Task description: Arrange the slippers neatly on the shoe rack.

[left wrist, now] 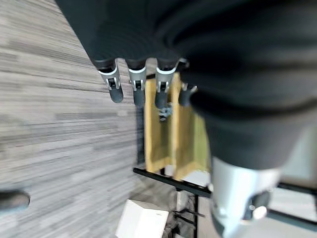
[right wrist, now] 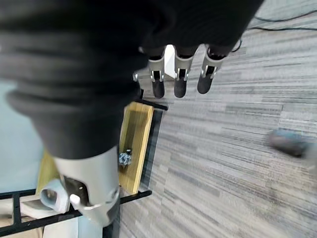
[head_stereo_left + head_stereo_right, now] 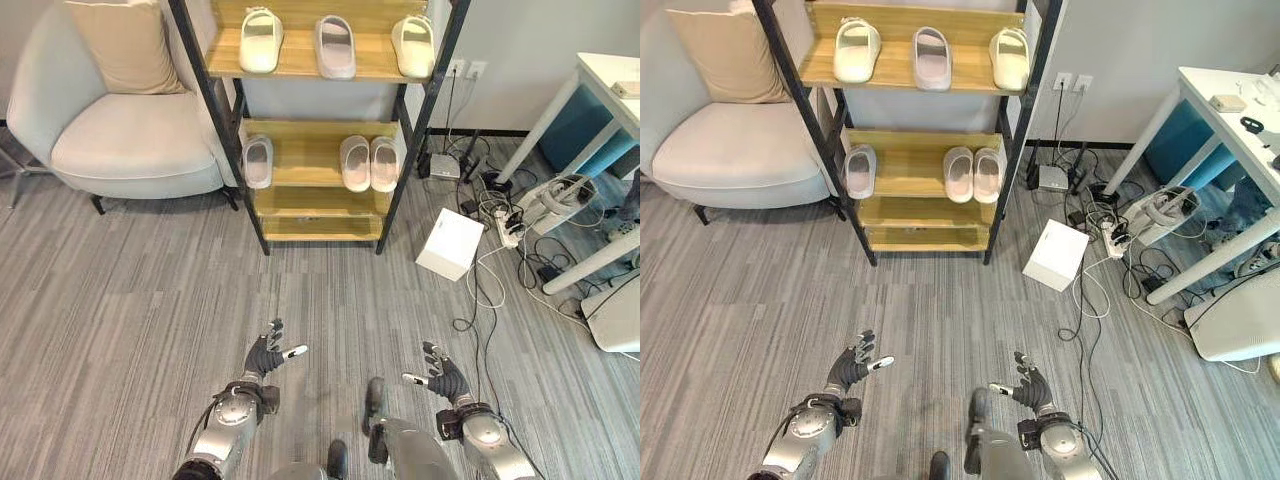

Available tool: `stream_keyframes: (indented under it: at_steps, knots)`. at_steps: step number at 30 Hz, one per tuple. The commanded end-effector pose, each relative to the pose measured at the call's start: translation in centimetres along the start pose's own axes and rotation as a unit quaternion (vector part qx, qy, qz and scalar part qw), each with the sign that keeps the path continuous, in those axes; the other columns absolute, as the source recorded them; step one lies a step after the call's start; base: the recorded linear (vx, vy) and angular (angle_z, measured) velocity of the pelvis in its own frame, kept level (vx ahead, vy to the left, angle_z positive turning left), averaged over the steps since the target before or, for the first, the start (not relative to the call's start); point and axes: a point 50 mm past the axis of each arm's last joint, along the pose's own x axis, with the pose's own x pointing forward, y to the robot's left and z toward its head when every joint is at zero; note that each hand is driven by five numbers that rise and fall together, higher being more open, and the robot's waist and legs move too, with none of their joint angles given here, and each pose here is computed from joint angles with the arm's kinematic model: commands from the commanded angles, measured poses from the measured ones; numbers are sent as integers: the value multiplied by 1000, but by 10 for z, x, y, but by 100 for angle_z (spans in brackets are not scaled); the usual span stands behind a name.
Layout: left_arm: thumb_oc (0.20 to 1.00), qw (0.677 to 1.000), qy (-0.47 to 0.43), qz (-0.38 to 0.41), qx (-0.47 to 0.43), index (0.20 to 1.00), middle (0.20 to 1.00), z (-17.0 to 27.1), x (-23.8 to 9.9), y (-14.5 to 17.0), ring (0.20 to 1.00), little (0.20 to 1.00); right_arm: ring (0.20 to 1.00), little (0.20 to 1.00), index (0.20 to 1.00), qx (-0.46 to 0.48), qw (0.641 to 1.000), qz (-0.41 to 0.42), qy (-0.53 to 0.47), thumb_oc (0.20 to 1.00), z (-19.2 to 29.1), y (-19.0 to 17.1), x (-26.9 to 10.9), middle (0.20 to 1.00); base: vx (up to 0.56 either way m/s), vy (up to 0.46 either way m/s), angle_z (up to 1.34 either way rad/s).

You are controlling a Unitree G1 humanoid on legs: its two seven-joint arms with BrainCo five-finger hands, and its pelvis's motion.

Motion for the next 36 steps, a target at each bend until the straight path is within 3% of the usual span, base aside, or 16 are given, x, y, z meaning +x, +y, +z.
stream_keyframes:
  at_steps: [1, 10, 24, 36]
  knots:
    - [1000, 999, -47, -9, 6, 1000, 1000, 16, 1, -4, 1000, 1000, 1000, 1000, 1000, -6, 999, -13, -43, 1000, 17, -10, 3, 1000, 446, -246, 29]
    - [1000, 998, -37, 4, -50, 1000, 1000, 12, 4, -9, 1000, 1000, 1000, 1000, 1000, 2, 998, -25, -54, 1000, 19, -23, 0, 1000, 312, -173, 7]
    - [1000, 999, -3, 15, -39, 1000, 1000, -6, -3, -6, 1000, 1000, 1000, 1000, 1000, -39, 998, -11, -41, 1000, 18, -16, 6, 1000, 259, 35, -4]
    - [1000, 1000, -3, -11, -3, 1000, 1000, -6, -6, -3, 1000, 1000, 1000, 1000, 1000, -19, 999, 8, -42, 1000, 21, -1, 10, 1000, 247, 64, -8]
